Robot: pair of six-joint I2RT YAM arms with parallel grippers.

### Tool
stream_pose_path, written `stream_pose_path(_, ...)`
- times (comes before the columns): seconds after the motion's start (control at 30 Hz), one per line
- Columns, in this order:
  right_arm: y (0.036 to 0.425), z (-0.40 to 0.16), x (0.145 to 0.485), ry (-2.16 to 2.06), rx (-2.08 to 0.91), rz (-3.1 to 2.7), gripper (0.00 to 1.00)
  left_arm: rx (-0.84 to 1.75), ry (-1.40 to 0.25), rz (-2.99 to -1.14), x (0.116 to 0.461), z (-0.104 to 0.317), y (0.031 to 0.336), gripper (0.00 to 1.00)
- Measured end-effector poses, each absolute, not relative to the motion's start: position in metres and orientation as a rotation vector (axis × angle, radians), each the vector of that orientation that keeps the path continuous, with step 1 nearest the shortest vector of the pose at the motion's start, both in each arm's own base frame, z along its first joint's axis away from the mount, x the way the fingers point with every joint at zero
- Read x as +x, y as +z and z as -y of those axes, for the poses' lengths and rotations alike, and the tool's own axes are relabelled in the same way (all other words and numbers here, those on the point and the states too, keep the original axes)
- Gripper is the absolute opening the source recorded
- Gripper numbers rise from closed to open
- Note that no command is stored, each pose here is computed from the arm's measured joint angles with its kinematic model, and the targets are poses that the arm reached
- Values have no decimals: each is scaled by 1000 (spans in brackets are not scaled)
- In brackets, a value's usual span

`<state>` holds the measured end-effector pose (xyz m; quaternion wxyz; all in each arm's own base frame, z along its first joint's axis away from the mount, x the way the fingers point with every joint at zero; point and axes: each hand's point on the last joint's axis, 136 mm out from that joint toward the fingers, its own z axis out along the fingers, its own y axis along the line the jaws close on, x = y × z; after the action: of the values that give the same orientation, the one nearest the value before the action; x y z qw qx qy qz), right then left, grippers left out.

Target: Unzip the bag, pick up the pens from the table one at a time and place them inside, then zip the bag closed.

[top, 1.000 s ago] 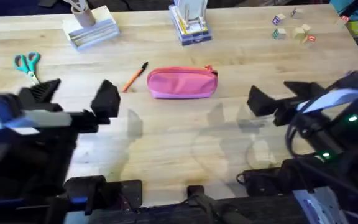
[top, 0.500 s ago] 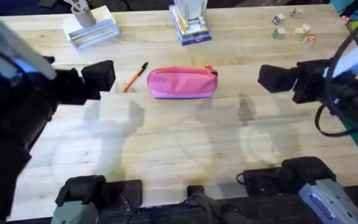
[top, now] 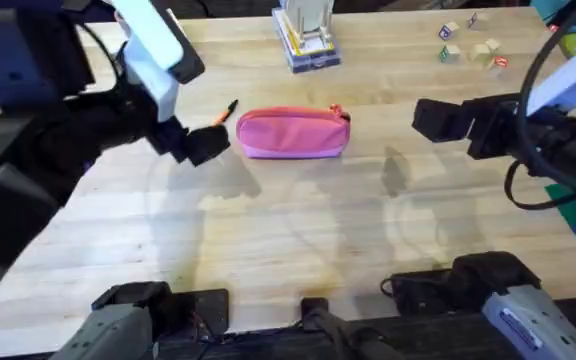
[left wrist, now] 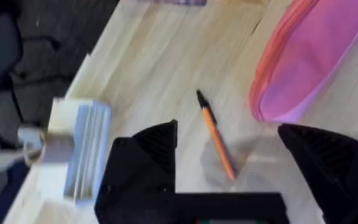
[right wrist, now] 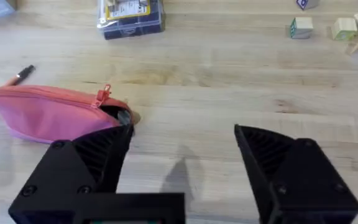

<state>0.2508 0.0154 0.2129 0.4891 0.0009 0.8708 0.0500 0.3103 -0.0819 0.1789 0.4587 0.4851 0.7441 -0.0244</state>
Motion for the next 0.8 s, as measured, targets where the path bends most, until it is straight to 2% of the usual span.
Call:
stream_pose_path(0.27,213,-15,251,122,2,-2116,998,1294,-277,-1633,336,117,163,991)
stream_pose_path(0.3,213,-15,251,122,2,-2117,998,1303,-365,-1617,339,125,150,991)
stream_pose_path(0.4,213,-15,251,122,2,-2117,998,1306,-459,-1628,337,131,135,992)
stream_pose_path(0.8,213,-15,251,122,2,-2117,998,1296,-649,-1627,329,143,114,992)
